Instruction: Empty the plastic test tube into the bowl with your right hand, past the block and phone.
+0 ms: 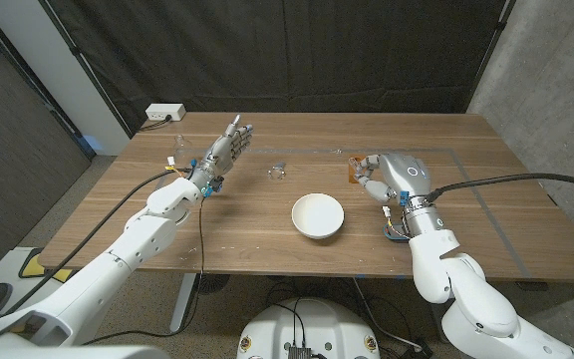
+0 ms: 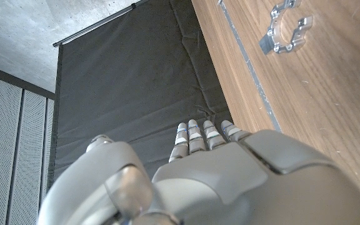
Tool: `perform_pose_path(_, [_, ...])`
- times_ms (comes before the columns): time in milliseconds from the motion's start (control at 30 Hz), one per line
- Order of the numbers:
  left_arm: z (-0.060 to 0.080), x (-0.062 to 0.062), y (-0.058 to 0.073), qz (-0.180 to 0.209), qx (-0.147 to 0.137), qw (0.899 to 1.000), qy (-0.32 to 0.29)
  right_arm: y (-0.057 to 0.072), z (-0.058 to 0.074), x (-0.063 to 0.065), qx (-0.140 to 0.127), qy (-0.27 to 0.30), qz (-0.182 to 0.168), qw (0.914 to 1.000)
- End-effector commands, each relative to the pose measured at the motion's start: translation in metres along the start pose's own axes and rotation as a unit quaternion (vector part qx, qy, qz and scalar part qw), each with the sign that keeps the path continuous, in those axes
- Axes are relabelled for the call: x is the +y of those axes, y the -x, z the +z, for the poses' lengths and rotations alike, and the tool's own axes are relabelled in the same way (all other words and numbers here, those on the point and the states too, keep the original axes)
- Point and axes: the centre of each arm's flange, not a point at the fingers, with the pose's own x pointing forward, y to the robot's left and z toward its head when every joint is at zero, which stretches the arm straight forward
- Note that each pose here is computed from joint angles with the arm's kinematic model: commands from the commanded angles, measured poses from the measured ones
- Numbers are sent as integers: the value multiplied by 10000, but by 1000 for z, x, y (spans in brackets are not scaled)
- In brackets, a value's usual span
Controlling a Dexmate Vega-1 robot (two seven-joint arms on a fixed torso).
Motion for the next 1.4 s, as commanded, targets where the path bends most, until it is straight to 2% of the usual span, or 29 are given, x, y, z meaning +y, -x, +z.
perform_pose_path(33, [-2, -1, 4, 2, -39, 10000, 33, 0, 9, -5, -266, 588, 168, 9978])
perform_pose_path(600, [-5, -5, 8, 39, -57, 9999, 85, -5, 15, -15, -571, 1195, 267, 9908])
perform_pose_path(967, [-5, -7, 12, 56, -83, 9999, 74, -8, 21, -18, -880, 1655, 355, 9816])
perform_pose_path(1400, [-6, -7, 13, 20, -83, 9999, 89, -20, 33, -22, -1136, 2204, 654, 9666])
